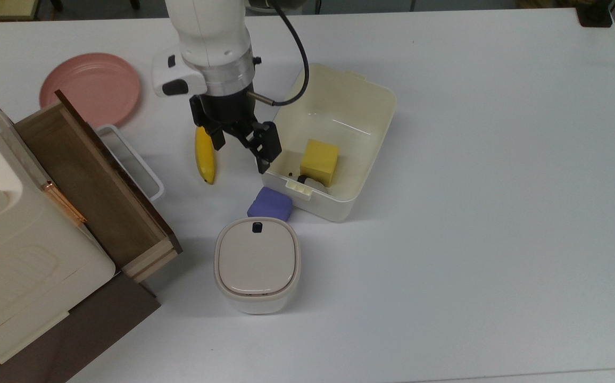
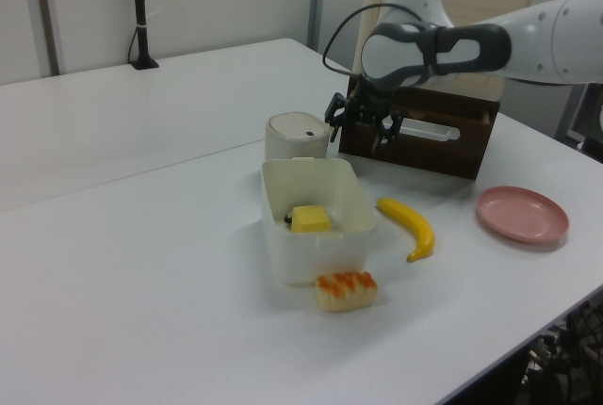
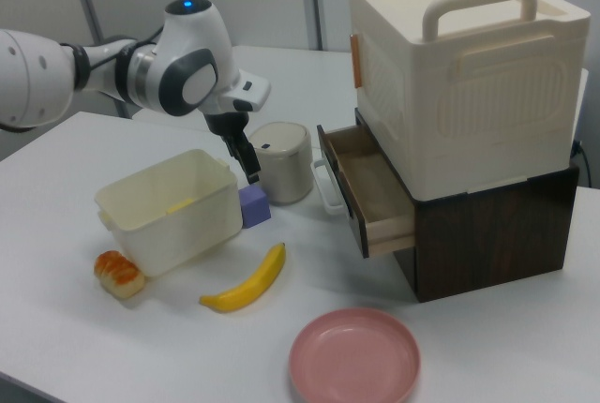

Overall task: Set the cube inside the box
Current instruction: 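Lower the open gripper around the purple cube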

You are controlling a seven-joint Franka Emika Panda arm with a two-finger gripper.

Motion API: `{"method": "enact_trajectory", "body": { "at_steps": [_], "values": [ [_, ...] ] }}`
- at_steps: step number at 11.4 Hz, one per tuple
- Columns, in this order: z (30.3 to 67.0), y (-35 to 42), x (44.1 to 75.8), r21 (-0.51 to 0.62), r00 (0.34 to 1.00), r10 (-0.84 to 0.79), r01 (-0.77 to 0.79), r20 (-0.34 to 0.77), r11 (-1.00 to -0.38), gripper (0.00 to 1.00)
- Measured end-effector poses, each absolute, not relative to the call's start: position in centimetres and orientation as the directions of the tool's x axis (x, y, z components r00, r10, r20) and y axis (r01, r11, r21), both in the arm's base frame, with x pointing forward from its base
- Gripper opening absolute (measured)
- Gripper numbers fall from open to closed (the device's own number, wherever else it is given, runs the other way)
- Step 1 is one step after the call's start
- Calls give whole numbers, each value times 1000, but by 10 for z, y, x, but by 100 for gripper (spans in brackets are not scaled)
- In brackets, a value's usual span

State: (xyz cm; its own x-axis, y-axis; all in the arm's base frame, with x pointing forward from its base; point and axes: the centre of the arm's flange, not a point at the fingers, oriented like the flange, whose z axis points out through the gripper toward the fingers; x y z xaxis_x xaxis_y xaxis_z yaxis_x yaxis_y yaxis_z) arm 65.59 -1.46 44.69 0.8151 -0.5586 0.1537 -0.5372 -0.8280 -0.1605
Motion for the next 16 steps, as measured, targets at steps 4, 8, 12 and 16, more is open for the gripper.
{"method": "enact_trajectory", "body": {
  "at_steps": [4, 8, 12, 16],
  "values": [
    [424, -14, 670, -184, 806, -561, -532, 188, -826, 100],
    [387, 14, 680, -149, 843, -507, -486, 183, -861, 100],
    [379, 19, 697, -188, 829, -503, -468, 245, -863, 100],
    [362, 34, 698, -180, 845, -485, -453, 227, -873, 100]
  ]
}}
